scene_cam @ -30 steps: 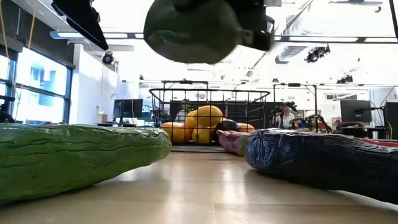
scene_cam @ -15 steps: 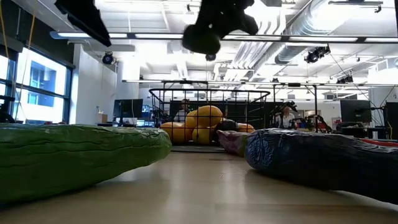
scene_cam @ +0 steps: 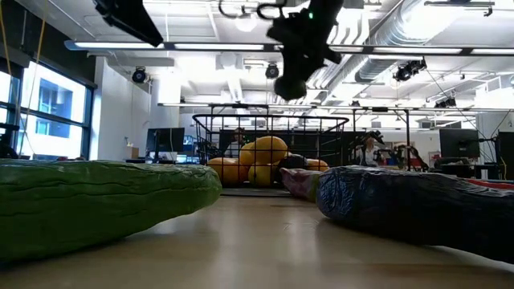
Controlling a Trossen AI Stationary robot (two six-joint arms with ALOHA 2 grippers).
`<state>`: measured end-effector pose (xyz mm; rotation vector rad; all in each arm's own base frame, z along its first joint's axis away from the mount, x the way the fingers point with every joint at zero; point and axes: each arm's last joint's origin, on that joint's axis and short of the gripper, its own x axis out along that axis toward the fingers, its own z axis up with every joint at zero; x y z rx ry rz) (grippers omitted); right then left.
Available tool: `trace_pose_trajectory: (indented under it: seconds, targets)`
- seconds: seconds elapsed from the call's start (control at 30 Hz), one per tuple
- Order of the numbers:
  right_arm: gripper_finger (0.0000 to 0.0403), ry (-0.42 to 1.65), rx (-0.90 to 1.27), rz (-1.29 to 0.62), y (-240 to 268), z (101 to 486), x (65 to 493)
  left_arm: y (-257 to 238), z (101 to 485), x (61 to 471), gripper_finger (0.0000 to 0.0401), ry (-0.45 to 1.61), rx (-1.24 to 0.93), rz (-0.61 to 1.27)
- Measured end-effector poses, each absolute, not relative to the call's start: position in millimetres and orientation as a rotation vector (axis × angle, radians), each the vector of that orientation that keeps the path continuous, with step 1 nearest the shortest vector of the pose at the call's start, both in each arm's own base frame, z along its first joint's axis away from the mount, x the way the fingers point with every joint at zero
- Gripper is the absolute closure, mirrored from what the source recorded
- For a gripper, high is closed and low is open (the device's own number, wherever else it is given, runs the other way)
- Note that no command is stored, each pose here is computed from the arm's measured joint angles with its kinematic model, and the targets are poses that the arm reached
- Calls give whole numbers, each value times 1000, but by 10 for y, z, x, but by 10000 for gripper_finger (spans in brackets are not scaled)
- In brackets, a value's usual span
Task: Build produce basket
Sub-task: Put the green lime into the black wire basket
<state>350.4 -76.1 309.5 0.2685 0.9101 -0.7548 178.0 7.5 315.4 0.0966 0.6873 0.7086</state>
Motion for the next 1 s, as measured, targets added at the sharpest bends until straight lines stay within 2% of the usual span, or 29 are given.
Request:
trace_pose_trajectory:
  seconds: [0.17, 0.33, 0.63, 0.87, 1.0]
  targets:
    - [248, 964, 278, -788, -1072, 3007, 3463, 194, 3164, 1782, 158, 710, 137, 741]
    - [249, 1063, 301, -785, -1293, 2754, 3514, 303, 3166, 1769, 158, 733, 154, 779]
    - [249, 1191, 345, -764, -1471, 2338, 3625, 470, 3210, 1780, 158, 686, 119, 849]
    - [248, 1203, 377, -798, -1590, 2266, 3601, 580, 3249, 1787, 158, 631, 72, 896]
    - [198, 1217, 341, -780, -1678, 2267, 3566, 636, 3259, 1775, 158, 599, 20, 940]
